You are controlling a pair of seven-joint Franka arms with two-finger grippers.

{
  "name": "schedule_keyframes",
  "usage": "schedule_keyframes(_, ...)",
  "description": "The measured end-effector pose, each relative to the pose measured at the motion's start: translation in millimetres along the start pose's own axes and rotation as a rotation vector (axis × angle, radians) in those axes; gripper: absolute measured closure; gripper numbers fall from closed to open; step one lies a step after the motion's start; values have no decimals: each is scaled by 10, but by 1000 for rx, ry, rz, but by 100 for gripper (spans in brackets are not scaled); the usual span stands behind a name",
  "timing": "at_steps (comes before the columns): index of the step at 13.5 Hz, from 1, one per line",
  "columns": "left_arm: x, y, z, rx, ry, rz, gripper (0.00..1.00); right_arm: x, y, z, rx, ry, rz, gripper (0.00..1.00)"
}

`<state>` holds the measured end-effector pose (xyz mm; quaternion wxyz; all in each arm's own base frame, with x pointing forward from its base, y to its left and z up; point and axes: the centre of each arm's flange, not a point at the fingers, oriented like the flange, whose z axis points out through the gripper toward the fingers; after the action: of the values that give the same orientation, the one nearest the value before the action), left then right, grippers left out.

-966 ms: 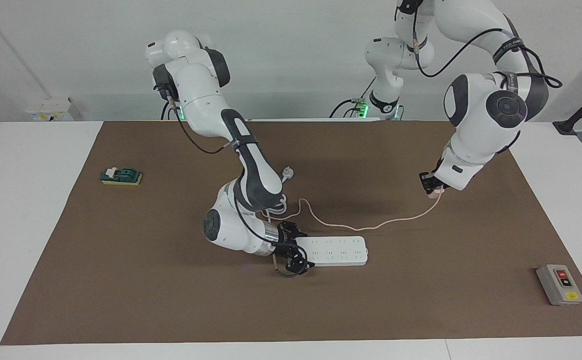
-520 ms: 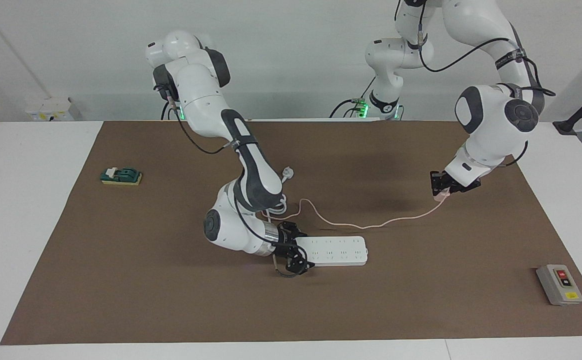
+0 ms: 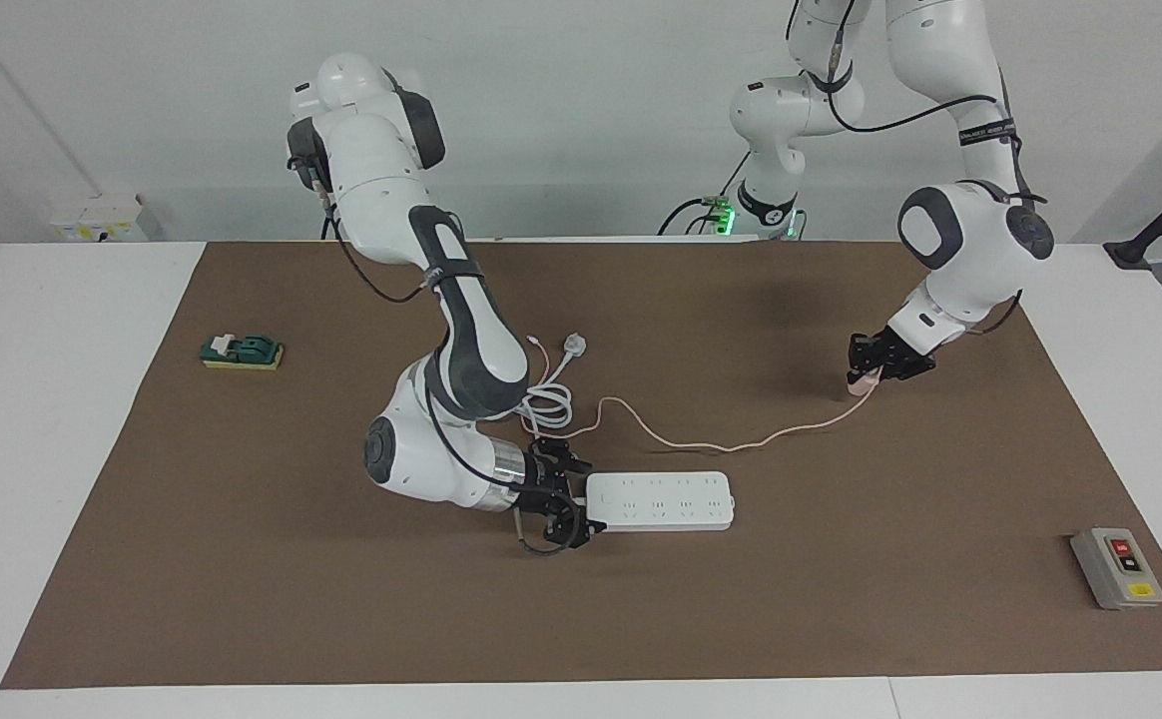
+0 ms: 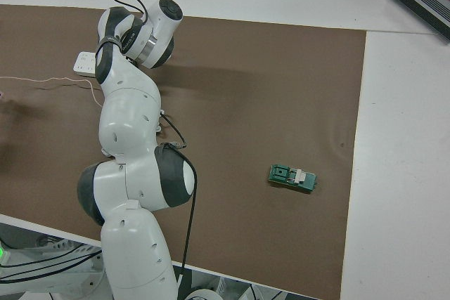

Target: Unplug charger and place it aside

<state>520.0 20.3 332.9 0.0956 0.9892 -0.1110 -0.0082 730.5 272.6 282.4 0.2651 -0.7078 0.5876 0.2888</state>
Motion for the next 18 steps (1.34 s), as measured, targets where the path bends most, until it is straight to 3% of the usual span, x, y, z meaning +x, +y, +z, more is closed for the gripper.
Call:
schedule_keyframes(2, -78, -42, 79, 3, 0, -14, 53, 41, -14, -218, -4, -4, 4, 0)
schedule_keyframes(3, -130, -116, 88, 4, 4, -33, 40, 64, -22, -359, -4, 6, -1, 0)
schedule_keyframes(6, -421, -781, -63, 14, 48, -167, 2, 5, 11, -750, -41, 114, -63, 0)
schedule_keyframes(8, -534, -1135, -245, 31, 92, -219, 0, -119, 55, -902, -73, 203, -116, 0)
schedule_keyframes(12, -334, -1182, -606, 54, 153, -212, 0, -337, 186, -1247, -160, 332, -255, 0)
schedule_keyframes(16, -58, -1088, -1211, 50, 157, -251, 0, -380, 367, -1804, -286, 438, -525, 0)
schedule_keyframes(18, 78, -929, -1562, 105, 114, -293, 0, -351, 475, -2127, -354, 484, -692, 0)
